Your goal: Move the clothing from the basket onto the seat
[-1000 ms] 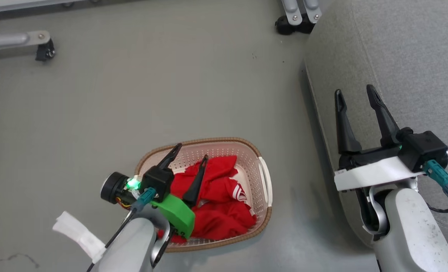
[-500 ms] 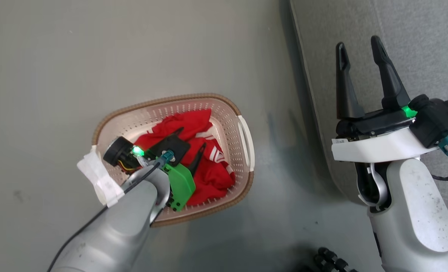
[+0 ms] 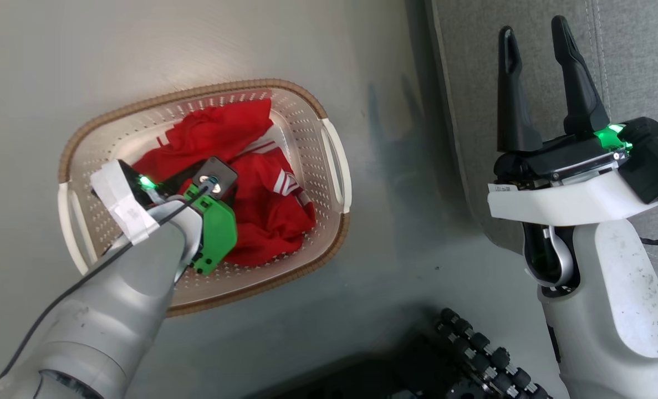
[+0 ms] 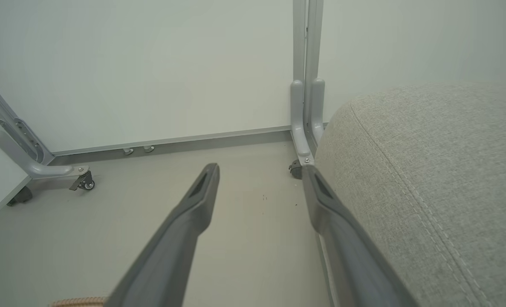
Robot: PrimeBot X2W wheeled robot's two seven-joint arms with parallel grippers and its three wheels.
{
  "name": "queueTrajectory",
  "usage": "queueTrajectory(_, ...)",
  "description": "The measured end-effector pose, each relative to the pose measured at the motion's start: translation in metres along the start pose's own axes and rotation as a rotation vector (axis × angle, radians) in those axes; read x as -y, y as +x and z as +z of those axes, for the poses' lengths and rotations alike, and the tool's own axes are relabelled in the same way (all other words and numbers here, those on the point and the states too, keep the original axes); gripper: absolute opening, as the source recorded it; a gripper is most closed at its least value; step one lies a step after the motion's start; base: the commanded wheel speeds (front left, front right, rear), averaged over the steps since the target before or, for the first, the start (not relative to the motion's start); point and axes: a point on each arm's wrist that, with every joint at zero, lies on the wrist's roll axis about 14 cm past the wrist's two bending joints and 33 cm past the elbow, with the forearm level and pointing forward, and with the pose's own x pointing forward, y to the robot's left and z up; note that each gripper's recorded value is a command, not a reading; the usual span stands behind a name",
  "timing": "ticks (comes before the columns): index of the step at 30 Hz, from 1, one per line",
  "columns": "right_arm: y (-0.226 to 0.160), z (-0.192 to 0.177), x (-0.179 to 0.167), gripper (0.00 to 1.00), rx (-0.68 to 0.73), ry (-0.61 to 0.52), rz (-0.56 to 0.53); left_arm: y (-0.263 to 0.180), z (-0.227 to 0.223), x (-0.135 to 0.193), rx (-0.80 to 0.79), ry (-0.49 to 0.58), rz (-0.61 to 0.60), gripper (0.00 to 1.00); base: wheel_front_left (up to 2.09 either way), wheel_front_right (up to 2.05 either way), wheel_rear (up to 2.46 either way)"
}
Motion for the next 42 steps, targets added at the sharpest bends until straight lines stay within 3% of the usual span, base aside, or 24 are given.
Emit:
queueTrajectory(26,0.0,-0.049,0.011,1.0,-0.11,0.011,-0.02,0.044,-0.056,-0.033,-0.188,0.037,0.052,1.0,0.0,0.0,0.0)
queueTrajectory(27,0.0,-0.049,0.012,1.0,-0.111,0.009,-0.022,0.044,-0.059,-0.033,-0.2,0.033,0.05,0.86,0.0,0.0,0.0)
queueTrajectory(29,-0.001,-0.05,0.013,1.0,-0.115,0.006,-0.026,0.046,-0.061,-0.031,-0.207,0.029,0.042,0.0,0.0,0.0,0.0)
queueTrajectory(42,0.001,-0.034,0.013,1.0,-0.078,-0.002,-0.025,0.038,-0.034,-0.03,-0.102,0.055,0.049,0.0,0.0,0.0,0.0)
